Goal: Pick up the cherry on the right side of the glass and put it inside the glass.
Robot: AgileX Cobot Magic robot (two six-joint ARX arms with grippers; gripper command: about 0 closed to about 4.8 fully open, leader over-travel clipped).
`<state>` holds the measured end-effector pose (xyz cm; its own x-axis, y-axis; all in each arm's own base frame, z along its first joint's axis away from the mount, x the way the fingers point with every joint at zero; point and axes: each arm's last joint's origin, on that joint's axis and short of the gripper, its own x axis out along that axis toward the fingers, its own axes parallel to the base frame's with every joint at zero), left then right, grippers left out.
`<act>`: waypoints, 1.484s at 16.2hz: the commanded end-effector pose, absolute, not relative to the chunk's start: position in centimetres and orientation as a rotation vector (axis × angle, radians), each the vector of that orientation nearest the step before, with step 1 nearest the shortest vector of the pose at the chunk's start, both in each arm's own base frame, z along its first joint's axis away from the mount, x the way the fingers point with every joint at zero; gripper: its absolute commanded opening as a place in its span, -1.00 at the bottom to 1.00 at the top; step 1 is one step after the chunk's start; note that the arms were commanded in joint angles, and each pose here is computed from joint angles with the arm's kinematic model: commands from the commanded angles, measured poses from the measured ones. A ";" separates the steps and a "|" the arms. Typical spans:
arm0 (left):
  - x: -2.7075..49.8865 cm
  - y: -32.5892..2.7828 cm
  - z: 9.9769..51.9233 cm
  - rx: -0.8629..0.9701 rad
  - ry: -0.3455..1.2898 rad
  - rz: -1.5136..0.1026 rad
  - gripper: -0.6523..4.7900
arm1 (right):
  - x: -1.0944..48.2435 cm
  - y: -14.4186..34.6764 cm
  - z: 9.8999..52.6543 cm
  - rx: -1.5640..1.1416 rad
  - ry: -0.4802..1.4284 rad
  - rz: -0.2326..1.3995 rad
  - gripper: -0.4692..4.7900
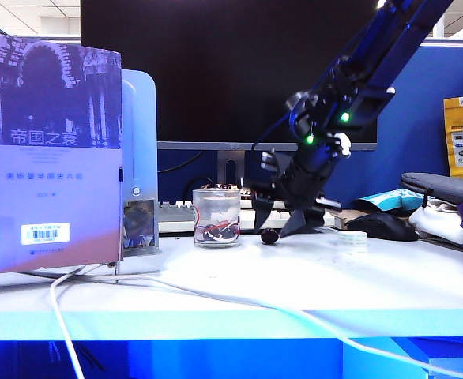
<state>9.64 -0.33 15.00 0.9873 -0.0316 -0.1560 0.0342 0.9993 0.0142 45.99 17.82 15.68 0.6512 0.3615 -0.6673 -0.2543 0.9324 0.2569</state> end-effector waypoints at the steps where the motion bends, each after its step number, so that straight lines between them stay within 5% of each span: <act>1: 9.6 -0.3 14.9 0.021 0.166 -0.036 -0.78 | 46.1 17.9 15.5 0.144 0.776 0.355 0.17; 21: 9.6 -0.3 14.9 0.021 0.166 -0.037 -0.78 | 48.2 18.7 15.8 0.097 0.848 0.350 -0.08; 22: 9.6 -0.3 14.9 0.021 0.166 -0.037 -0.78 | 48.2 18.7 15.8 0.094 0.849 0.351 -0.25; 24: 9.6 -0.3 14.9 0.021 0.166 -0.036 -0.78 | 48.2 18.6 16.0 0.096 0.839 0.353 -0.30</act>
<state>9.64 -0.33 15.00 0.9873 -0.0316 -0.1560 0.0342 0.9993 0.0138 48.25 18.63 15.48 0.6098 0.3427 -0.7146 -0.2661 0.9379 0.2227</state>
